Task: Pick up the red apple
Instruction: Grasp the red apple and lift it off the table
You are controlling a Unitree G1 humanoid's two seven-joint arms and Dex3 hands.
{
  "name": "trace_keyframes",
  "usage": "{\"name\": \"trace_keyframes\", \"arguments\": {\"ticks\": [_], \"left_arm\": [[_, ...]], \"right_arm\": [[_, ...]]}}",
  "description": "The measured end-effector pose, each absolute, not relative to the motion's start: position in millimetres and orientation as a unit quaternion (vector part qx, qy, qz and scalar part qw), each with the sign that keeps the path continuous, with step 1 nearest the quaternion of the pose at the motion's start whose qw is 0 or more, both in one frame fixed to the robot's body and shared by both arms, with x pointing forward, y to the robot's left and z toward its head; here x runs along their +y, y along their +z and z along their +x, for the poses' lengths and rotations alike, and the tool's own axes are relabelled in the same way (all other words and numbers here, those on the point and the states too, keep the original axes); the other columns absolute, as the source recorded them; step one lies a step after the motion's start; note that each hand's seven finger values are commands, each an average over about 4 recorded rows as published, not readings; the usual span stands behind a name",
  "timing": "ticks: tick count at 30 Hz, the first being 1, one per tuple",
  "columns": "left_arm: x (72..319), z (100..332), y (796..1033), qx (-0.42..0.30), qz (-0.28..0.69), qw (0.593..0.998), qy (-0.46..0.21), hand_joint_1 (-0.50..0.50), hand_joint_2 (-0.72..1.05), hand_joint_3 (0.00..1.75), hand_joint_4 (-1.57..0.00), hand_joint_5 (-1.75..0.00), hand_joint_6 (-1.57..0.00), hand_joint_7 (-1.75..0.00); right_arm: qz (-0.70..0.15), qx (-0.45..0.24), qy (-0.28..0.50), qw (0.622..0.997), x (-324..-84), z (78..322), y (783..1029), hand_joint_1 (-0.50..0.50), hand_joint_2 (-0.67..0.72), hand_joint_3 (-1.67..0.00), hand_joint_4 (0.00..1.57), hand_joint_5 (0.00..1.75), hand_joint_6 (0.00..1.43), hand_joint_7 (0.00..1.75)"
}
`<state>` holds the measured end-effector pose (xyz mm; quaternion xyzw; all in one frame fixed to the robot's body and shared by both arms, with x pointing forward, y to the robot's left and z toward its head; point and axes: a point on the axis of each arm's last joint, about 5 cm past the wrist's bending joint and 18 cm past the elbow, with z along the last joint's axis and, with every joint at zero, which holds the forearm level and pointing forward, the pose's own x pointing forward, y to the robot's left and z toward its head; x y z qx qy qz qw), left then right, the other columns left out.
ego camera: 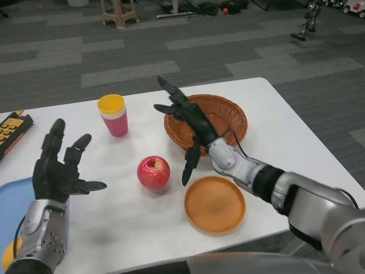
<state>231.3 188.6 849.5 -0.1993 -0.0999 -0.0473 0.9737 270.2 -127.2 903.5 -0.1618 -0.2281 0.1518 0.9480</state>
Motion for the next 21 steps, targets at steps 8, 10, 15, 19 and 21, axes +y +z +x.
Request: {"name": "trace_keyframes", "arguments": {"ticks": [8, 10, 15, 19, 21], "left_arm": [[190, 233, 852, -0.106, -0.2, 0.973, -0.045, -0.17, -0.1, 0.0, 0.0, -0.92, 0.0, -0.28], [190, 233, 852, -0.107, -0.2, 0.973, -0.046, -0.16, -0.1, 0.0, 0.0, -0.98, 0.0, -0.28], [190, 233, 852, -0.107, -0.2, 0.973, -0.046, -0.12, -0.08, 0.0, 0.0, -1.03, 0.0, -0.28], [189, 233, 852, -0.107, -0.2, 0.973, -0.046, -0.1, -0.08, 0.0, 0.0, -1.03, 0.0, -0.28], [189, 233, 852, -0.107, -0.2, 0.973, -0.047, -0.09, -0.08, 0.0, 0.0, -1.03, 0.0, -0.28]], "right_arm": [[-0.232, -0.21, 0.214, 0.925, -112, 279, 899, -0.46, 0.66, 0.0, 0.36, 0.0, 0.0, 0.0], [-0.249, -0.205, 0.223, 0.92, -111, 281, 898, -0.46, 0.66, 0.0, 0.34, 0.0, 0.0, 0.0], [-0.285, -0.192, 0.259, 0.903, -102, 281, 893, -0.46, 0.66, 0.0, 0.35, 0.0, 0.0, 0.0], [-0.3, -0.19, 0.275, 0.894, -96, 282, 892, -0.46, 0.66, 0.0, 0.37, 0.0, 0.0, 0.0], [-0.302, -0.185, 0.277, 0.893, -94, 282, 891, -0.46, 0.66, 0.0, 0.37, 0.0, 0.0, 0.0]]}}
